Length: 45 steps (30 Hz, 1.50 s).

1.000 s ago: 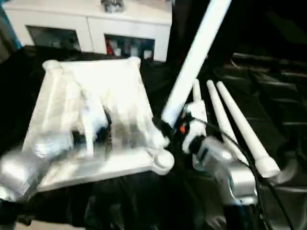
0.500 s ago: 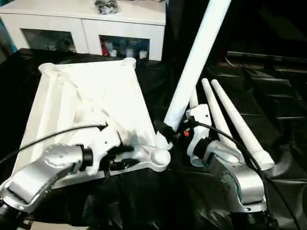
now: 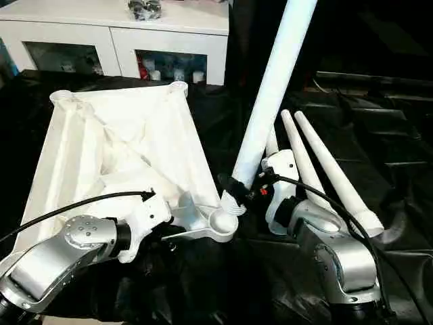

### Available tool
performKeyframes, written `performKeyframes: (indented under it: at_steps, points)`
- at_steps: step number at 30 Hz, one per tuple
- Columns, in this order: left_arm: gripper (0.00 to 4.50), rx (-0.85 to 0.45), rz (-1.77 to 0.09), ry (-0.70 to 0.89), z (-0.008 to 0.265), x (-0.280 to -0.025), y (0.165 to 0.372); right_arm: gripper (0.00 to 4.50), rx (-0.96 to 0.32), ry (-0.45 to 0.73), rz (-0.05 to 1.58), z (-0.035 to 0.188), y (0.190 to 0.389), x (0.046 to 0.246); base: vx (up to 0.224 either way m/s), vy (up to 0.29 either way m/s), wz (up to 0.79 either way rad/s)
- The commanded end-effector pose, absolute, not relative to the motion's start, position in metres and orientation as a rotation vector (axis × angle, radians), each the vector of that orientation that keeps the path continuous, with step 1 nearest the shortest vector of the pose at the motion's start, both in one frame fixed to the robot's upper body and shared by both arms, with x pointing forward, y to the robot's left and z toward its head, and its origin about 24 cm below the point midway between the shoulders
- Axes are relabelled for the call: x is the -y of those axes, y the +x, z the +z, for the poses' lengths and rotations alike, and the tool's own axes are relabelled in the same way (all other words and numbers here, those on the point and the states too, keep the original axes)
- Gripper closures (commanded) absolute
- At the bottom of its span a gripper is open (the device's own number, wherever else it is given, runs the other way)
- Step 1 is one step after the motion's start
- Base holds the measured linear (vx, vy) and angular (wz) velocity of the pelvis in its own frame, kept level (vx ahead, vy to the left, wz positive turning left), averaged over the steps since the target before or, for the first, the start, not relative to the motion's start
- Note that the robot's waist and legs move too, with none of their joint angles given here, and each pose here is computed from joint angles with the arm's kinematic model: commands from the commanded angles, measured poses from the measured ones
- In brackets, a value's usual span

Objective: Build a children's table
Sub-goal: Insert table leg to table base

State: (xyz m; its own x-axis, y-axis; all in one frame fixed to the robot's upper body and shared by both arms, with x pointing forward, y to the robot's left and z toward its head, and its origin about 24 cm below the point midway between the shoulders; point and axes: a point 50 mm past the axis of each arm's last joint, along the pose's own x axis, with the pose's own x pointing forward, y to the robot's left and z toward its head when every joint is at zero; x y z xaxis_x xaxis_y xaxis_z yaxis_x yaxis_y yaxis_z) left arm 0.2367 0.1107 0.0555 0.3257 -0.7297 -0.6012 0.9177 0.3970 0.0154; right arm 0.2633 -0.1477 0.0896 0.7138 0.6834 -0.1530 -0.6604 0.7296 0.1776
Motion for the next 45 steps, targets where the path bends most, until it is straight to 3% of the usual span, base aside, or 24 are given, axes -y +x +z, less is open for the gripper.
performKeyframes:
  at_steps: [1,8,20,45]
  points:
    - [3.88,-0.561,-1.112,0.425,0.057,-0.112,0.239,2.61,-0.192,0.087,0.752,0.096,0.265,0.148,0.000,0.000,0.00]
    - [4.48,-0.507,-1.156,0.454,0.056,-0.110,0.251,2.61,-0.197,0.091,0.776,0.098,0.268,0.148,0.000,0.000,0.00]
    - [4.50,-0.358,-1.307,0.553,0.056,-0.094,0.278,2.61,-0.253,0.036,0.828,0.094,0.277,0.152,0.000,0.000,0.00]
    - [4.50,-0.368,-1.364,0.407,0.048,-0.097,0.278,2.61,-0.303,0.079,0.814,0.072,0.292,0.147,0.000,0.000,0.00]
